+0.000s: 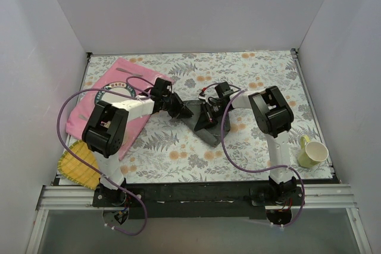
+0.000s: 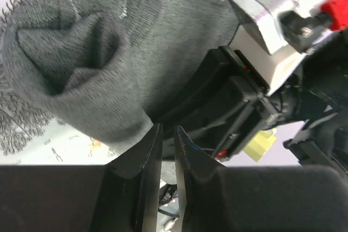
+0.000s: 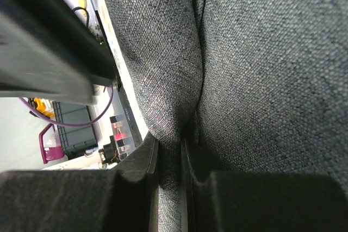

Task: Fold the napkin, place the utensils inside, and roll it up
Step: Roll the napkin with the utensil

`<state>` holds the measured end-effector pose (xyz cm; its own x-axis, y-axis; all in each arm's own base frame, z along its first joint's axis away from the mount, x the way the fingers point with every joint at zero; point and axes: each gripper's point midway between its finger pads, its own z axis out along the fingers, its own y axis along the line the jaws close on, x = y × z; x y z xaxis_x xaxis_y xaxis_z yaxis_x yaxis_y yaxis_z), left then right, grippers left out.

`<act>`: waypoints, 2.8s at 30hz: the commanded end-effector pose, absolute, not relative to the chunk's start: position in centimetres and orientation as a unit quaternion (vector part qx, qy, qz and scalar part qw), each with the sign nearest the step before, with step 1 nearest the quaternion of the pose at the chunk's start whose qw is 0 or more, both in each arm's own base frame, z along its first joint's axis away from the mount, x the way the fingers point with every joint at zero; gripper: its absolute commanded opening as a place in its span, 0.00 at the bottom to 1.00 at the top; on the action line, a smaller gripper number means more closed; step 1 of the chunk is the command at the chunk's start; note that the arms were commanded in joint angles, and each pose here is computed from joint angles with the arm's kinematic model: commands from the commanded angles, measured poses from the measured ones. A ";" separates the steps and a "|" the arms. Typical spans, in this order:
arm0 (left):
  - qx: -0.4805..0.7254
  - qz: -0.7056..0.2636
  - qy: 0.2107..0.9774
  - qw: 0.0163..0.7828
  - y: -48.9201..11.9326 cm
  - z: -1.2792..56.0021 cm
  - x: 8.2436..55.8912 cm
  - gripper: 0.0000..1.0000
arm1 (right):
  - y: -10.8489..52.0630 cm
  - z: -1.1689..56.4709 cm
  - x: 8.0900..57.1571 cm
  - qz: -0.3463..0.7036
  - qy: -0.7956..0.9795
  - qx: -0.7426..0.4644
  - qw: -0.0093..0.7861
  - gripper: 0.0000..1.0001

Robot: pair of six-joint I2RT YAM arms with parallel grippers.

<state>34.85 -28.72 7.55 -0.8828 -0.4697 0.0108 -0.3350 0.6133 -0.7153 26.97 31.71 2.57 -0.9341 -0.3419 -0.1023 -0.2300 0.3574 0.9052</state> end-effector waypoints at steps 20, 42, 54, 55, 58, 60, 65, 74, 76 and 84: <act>-0.199 -0.366 0.903 0.106 -28.4 2.3 36.9 0.10 | 27.8 3.1 27.8 -0.358 -0.908 0.216 0.007 0.42; -0.227 -0.356 0.905 0.048 -28.9 1.9 36.4 0.08 | 31.7 5.4 29.0 -0.055 -0.889 0.411 -0.192 0.71; -0.237 -0.354 0.904 0.045 -29.1 3.6 37.1 0.08 | 30.9 2.4 28.4 -0.025 -0.892 0.411 -0.186 0.42; -0.239 -0.352 0.904 0.049 -29.0 4.0 37.4 0.09 | 30.8 2.4 28.4 -0.026 -0.892 0.410 -0.188 0.34; -0.243 -0.354 0.901 0.064 -28.3 5.5 38.3 0.15 | 30.8 2.7 28.1 -0.051 -0.899 0.392 -0.187 0.22; -0.239 -0.362 0.897 0.086 -27.9 7.3 39.4 0.21 | 31.2 2.5 27.5 -0.092 -0.901 0.389 -0.170 0.18; -0.243 -0.350 0.894 0.137 -25.3 11.1 42.1 0.35 | 31.7 1.8 26.4 -0.186 -0.896 0.377 -0.142 0.13; -0.254 -0.357 0.883 0.165 -24.5 14.4 42.5 0.42 | 31.5 1.0 26.6 -0.365 -0.880 0.303 -0.028 0.09; -0.249 -0.363 0.882 0.166 -24.7 14.6 42.4 0.43 | 31.5 1.1 26.5 -0.386 -0.875 0.292 -0.009 0.08; -0.240 -0.437 0.859 0.119 -28.2 13.4 39.4 0.39 | 30.8 0.1 26.8 -0.469 -0.858 0.199 0.063 0.09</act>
<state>41.34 -25.84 10.90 -0.8344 -0.5503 -0.0310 -0.3623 0.5900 -0.7215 29.34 31.73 2.59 -0.8761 -0.4021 -0.2661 -0.4458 0.4653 0.7647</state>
